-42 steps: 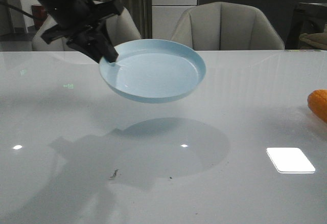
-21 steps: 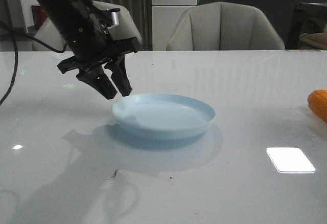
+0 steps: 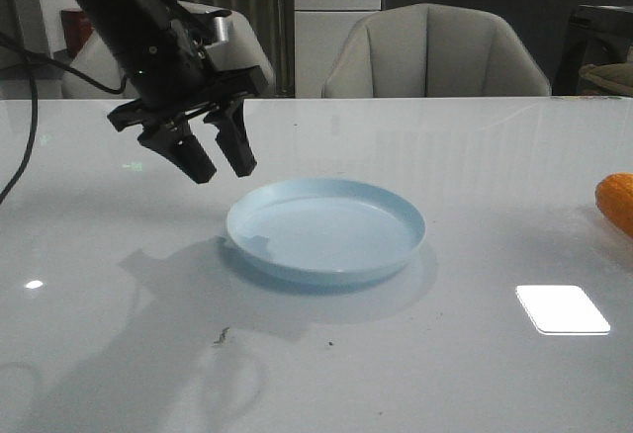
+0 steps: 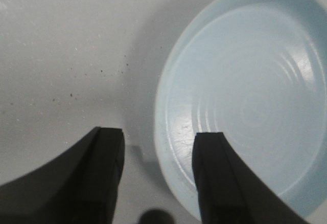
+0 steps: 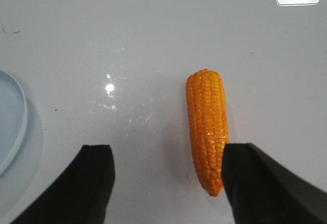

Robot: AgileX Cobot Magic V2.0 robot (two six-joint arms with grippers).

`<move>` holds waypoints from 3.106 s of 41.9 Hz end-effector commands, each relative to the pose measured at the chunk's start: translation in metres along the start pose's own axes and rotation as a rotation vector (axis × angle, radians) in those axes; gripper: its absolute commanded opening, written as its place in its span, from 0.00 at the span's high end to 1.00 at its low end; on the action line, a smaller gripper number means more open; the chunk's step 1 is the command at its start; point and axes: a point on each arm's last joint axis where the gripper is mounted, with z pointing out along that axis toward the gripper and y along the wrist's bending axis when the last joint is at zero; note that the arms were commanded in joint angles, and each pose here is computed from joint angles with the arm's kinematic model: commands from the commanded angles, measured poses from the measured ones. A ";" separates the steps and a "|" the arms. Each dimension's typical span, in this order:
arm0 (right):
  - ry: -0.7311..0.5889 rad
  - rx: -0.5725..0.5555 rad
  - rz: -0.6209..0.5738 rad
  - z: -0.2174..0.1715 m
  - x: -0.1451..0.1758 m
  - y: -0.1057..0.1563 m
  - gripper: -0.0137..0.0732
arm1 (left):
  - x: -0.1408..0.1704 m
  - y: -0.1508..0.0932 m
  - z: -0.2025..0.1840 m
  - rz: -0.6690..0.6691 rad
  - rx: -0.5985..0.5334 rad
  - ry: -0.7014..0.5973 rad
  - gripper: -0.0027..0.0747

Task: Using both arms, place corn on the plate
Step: 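Set the plate down, open the left gripper and withdraw, then lower the right gripper over the corn cob and grasp it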

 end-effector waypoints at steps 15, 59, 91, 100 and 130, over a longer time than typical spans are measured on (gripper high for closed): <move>-0.112 0.002 -0.012 -0.009 -0.019 0.000 0.21 | -0.029 0.039 -0.133 0.025 -0.250 -0.294 0.47; 0.124 0.070 0.023 0.030 -0.088 -0.025 0.21 | 0.191 0.052 -0.199 -0.131 -0.536 -0.614 0.47; 0.614 0.069 0.025 0.162 -0.063 -0.054 0.21 | 0.193 0.047 -0.203 -0.160 -0.501 -0.637 0.47; 0.665 0.066 0.024 0.178 -0.049 -0.056 0.21 | 0.192 0.047 -0.204 -0.158 -0.505 -0.648 0.47; 0.697 -0.102 0.056 0.172 -0.073 -0.018 0.78 | 0.190 0.047 -0.206 -0.155 -0.514 -0.677 0.47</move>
